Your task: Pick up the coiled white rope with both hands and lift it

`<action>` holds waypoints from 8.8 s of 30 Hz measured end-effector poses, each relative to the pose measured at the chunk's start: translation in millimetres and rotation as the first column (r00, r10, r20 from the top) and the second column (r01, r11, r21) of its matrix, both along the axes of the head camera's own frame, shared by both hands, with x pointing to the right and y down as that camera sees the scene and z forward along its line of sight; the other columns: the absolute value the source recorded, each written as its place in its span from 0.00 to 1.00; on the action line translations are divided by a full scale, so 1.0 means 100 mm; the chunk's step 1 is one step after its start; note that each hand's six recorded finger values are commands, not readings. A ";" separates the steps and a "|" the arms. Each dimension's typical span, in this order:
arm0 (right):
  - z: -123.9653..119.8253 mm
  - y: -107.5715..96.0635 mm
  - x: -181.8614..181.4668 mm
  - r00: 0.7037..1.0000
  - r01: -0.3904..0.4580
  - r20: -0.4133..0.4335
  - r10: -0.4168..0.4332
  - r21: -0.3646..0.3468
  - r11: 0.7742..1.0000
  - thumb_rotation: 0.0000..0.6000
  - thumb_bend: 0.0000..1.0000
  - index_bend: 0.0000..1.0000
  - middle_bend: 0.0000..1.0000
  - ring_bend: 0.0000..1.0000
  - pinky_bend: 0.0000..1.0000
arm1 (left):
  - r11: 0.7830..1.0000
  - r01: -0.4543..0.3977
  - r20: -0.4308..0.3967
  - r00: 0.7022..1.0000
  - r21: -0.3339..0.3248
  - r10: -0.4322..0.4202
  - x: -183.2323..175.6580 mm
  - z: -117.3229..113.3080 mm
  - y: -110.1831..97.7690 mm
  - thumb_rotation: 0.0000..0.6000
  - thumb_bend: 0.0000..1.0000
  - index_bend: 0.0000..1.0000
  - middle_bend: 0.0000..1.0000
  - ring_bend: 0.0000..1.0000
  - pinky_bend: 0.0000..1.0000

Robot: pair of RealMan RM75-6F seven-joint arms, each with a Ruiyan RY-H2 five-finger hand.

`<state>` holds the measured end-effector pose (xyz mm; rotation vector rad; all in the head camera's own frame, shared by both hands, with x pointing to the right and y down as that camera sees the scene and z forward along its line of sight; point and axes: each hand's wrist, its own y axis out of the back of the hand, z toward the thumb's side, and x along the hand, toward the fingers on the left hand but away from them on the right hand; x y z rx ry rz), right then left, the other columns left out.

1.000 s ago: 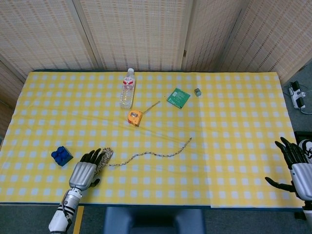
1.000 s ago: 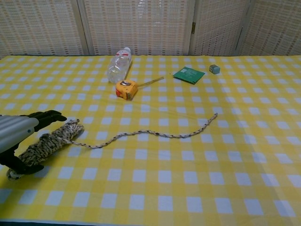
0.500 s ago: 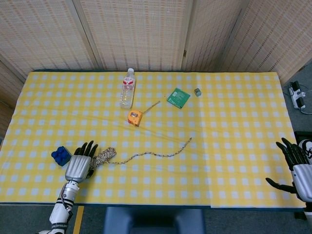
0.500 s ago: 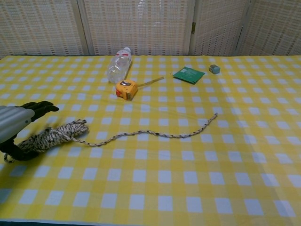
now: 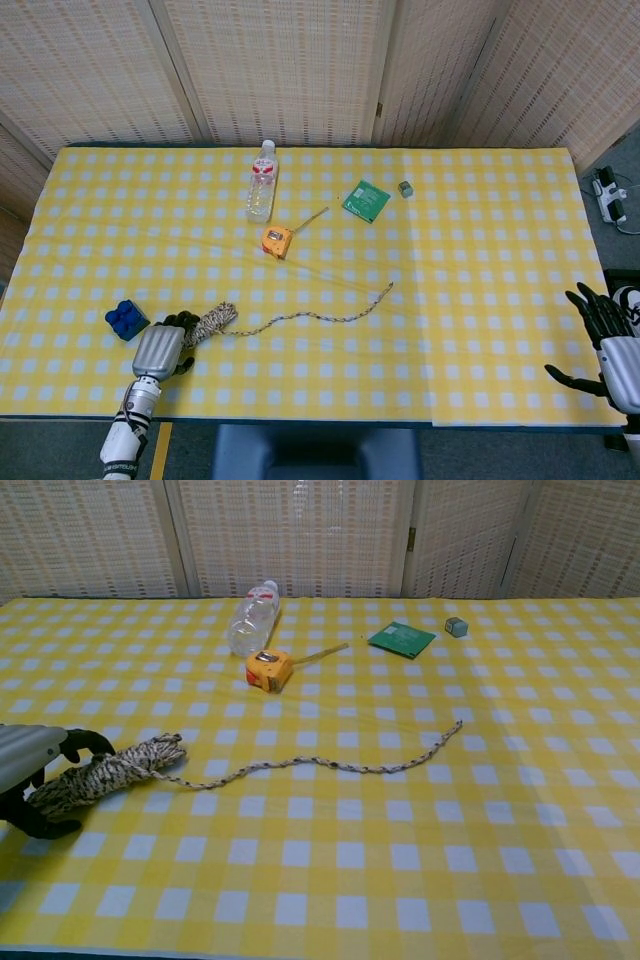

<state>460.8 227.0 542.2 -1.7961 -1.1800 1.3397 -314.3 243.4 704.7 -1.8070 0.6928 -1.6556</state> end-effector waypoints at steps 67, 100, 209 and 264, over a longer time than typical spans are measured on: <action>0.65 -0.65 -1.03 0.969 0.244 -0.028 -0.246 -0.049 0.968 1.00 0.17 0.49 0.16 0.13 0.04 | 0.977 0.096 -0.399 0.917 0.188 -0.014 0.37 -0.53 -0.50 1.00 0.66 0.69 0.69 0.69 0.81; 2.09 -0.86 -2.62 0.854 0.503 -0.009 -0.520 -0.235 0.832 1.00 0.34 0.49 0.16 0.12 0.04 | 0.984 0.107 -0.412 0.911 0.145 -0.039 0.36 -0.59 -0.42 1.00 0.66 0.69 0.69 0.69 0.81; 0.07 -1.37 -3.41 0.725 0.236 0.659 -0.198 0.032 0.971 1.00 0.58 0.82 0.44 0.40 0.32 | 0.958 0.214 -0.491 0.824 -0.193 -0.283 1.93 -0.40 -1.16 1.00 0.66 0.70 0.70 0.71 0.84; 1.26 -0.85 -2.99 0.826 0.275 0.553 -0.113 -0.220 0.936 1.00 0.56 0.13 0.16 0.20 0.21 | 0.710 0.424 -0.752 0.093 -0.563 -0.652 1.18 -1.11 -1.75 1.00 0.67 0.69 0.70 0.70 0.84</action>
